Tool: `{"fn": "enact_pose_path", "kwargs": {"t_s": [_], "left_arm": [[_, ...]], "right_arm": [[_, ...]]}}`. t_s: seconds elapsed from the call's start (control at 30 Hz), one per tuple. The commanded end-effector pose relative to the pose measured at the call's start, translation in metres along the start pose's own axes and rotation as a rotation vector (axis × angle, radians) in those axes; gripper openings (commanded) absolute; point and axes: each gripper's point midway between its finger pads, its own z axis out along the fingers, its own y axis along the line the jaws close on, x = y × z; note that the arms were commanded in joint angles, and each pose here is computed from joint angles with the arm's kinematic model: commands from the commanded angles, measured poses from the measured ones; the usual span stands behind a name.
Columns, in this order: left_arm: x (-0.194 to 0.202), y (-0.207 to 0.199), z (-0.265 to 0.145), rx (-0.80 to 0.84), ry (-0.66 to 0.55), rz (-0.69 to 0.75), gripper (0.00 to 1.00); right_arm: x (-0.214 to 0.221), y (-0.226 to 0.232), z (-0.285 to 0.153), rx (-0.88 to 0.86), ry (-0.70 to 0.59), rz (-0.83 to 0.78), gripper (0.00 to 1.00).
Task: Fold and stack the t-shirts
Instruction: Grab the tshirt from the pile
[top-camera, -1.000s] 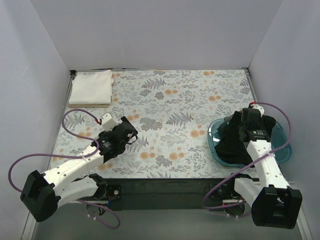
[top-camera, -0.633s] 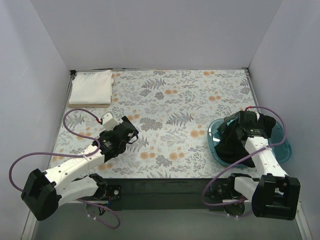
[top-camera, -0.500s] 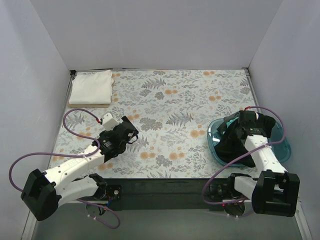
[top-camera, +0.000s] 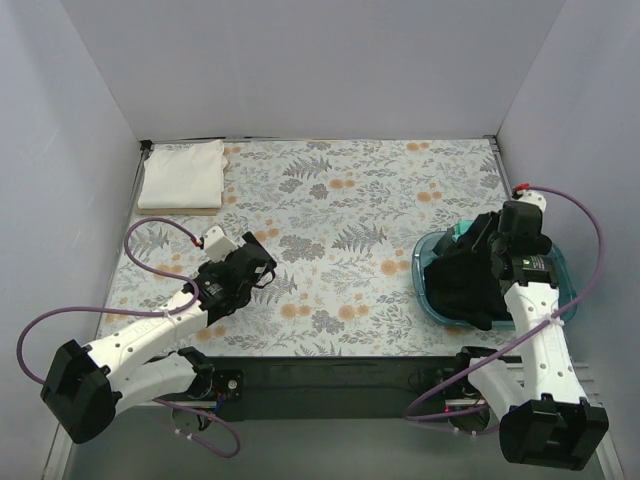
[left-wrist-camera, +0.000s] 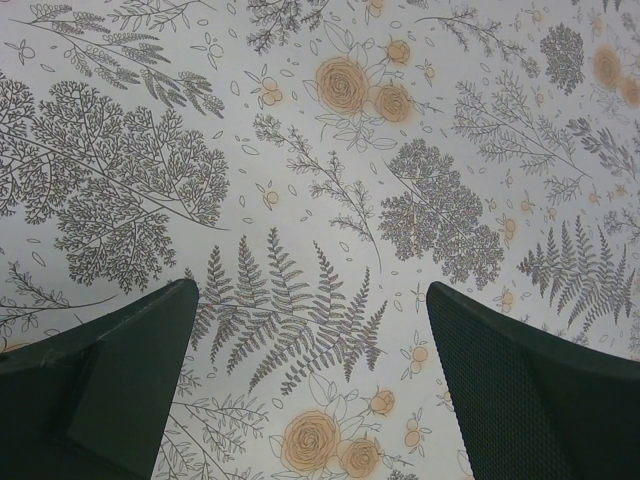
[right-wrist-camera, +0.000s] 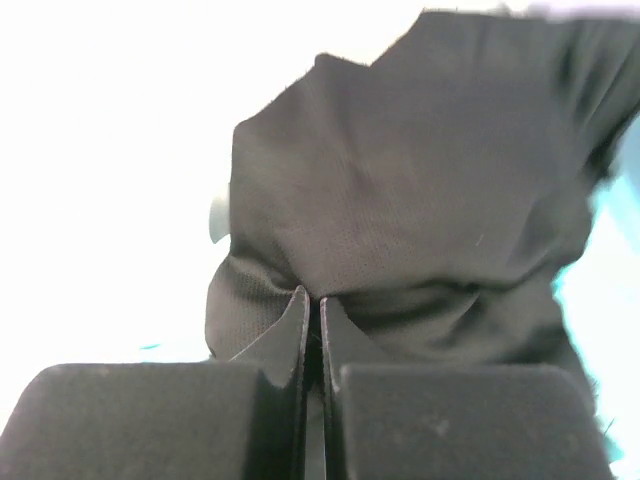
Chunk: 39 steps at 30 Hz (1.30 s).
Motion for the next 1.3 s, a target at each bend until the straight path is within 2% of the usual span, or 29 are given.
{"fn": "enact_pose_path", "kwargs": {"t_s": [0.0, 0.3, 0.4, 0.53, 0.6, 0.7, 0.83, 0.87, 0.97, 1.03, 1.07, 1.1, 1.17, 1.2, 1.23, 1.27], "left_arm": [[-0.007, 0.001, -0.003, 0.007, -0.032, -0.015, 0.98], [-0.008, 0.0, -0.003, 0.007, -0.034, -0.016, 0.98], [-0.008, 0.001, -0.002, 0.005, -0.033, -0.011, 0.98], [-0.008, -0.001, -0.003, 0.009, -0.033, -0.016, 0.98], [-0.008, 0.0, -0.002, 0.007, -0.036, -0.015, 0.98], [-0.009, 0.0, -0.002, 0.003, -0.037, -0.011, 0.98], [-0.007, 0.0, -0.002, 0.006, -0.032, -0.013, 0.98], [-0.007, 0.001, -0.002, 0.005, -0.029, -0.009, 0.98], [-0.006, 0.0, -0.002, 0.009, -0.025, -0.011, 0.98], [-0.006, 0.0, -0.003, 0.013, -0.023, -0.012, 0.98], [-0.006, -0.001, -0.004, 0.016, -0.022, -0.015, 0.98], [-0.006, -0.001, -0.004, 0.017, -0.02, -0.015, 0.98], [-0.006, -0.001, -0.004, 0.018, -0.021, -0.015, 0.98], [-0.006, -0.001, -0.004, 0.018, -0.021, -0.015, 0.98], [-0.007, -0.001, -0.004, 0.018, -0.023, -0.016, 0.98], [-0.006, 0.0, -0.004, 0.017, -0.022, -0.016, 0.98]], "right_arm": [[-0.076, 0.008, -0.041, -0.018, -0.23, 0.003, 0.01], [-0.187, 0.007, -0.147, -0.007, -0.582, 0.067, 0.01], [-0.212, 0.006, -0.176, -0.002, -0.664, 0.071, 0.01], [-0.232, 0.005, -0.19, 0.024, -0.707, 0.053, 0.01], [-0.232, 0.007, -0.188, 0.016, -0.701, 0.049, 0.03], [-0.211, 0.01, -0.161, 0.004, -0.626, 0.039, 0.05], [-0.157, 0.015, -0.096, -0.015, -0.43, 0.002, 0.05], [-0.126, 0.014, -0.068, -0.016, -0.335, -0.014, 0.04], [-0.077, 0.004, -0.022, 0.039, -0.167, -0.041, 0.04], [-0.061, -0.003, -0.003, 0.084, -0.09, -0.051, 0.14], [-0.057, -0.004, 0.001, 0.094, -0.066, -0.056, 0.23], [-0.062, -0.002, -0.001, 0.093, -0.066, -0.055, 0.43], [-0.062, 0.0, -0.004, 0.084, -0.044, -0.066, 0.66], [-0.066, 0.006, -0.009, 0.047, -0.05, -0.074, 0.82], [-0.069, 0.008, -0.017, 0.03, -0.07, -0.083, 0.93], [-0.071, 0.011, -0.023, 0.005, -0.082, -0.08, 0.98]]}}
